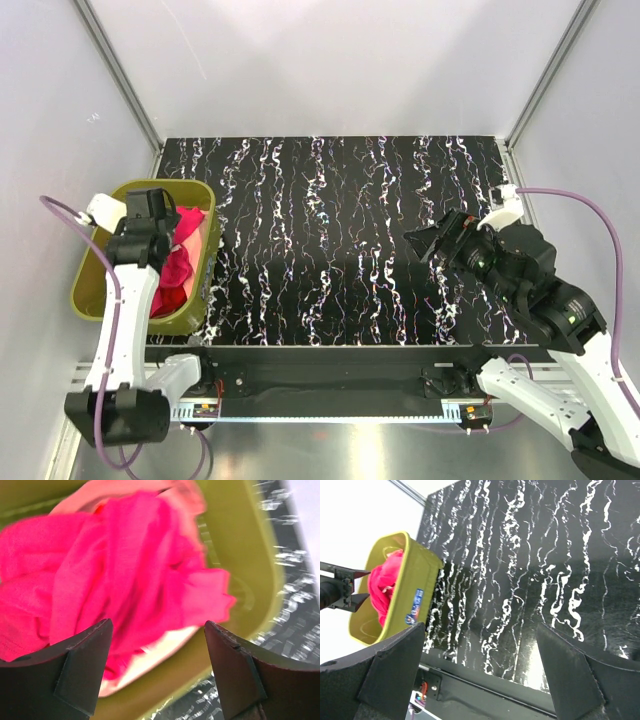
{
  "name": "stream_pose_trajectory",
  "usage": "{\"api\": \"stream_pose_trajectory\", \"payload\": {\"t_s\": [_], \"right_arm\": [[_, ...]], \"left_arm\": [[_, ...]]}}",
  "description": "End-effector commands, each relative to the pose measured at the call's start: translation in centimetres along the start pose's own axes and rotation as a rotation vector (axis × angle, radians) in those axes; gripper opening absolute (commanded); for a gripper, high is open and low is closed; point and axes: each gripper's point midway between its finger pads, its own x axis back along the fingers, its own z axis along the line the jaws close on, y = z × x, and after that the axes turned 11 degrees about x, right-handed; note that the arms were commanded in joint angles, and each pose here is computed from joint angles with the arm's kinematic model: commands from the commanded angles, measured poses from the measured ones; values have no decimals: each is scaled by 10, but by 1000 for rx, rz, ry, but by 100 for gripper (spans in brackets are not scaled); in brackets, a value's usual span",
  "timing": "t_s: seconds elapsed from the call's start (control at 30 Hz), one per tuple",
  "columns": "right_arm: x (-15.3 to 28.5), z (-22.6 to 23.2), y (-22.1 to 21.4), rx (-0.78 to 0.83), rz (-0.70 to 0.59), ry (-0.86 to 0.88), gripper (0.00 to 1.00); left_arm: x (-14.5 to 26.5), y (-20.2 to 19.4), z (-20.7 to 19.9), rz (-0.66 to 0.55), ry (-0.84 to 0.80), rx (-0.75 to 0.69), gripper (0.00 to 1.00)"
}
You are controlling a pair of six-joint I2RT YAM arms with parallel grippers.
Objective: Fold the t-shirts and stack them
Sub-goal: Grab the tshirt from the pile, then move the tshirt to the center of the board
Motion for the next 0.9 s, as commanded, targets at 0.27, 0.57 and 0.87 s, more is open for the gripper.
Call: {"api": "stream_pose_trajectory", "payload": {"t_s": [0.27,0.57,0.87], "right_arm": [[-16,-2,-2,58,31,-27,100],[-31,8,2,65,43,-9,100],[-33,7,-4,6,65,-23,100]], "left_arm": [[-55,-10,15,-20,103,105,27],[95,64,-135,-62,-622,105,2],[278,43,-235,247,-1324,68,0]]}}
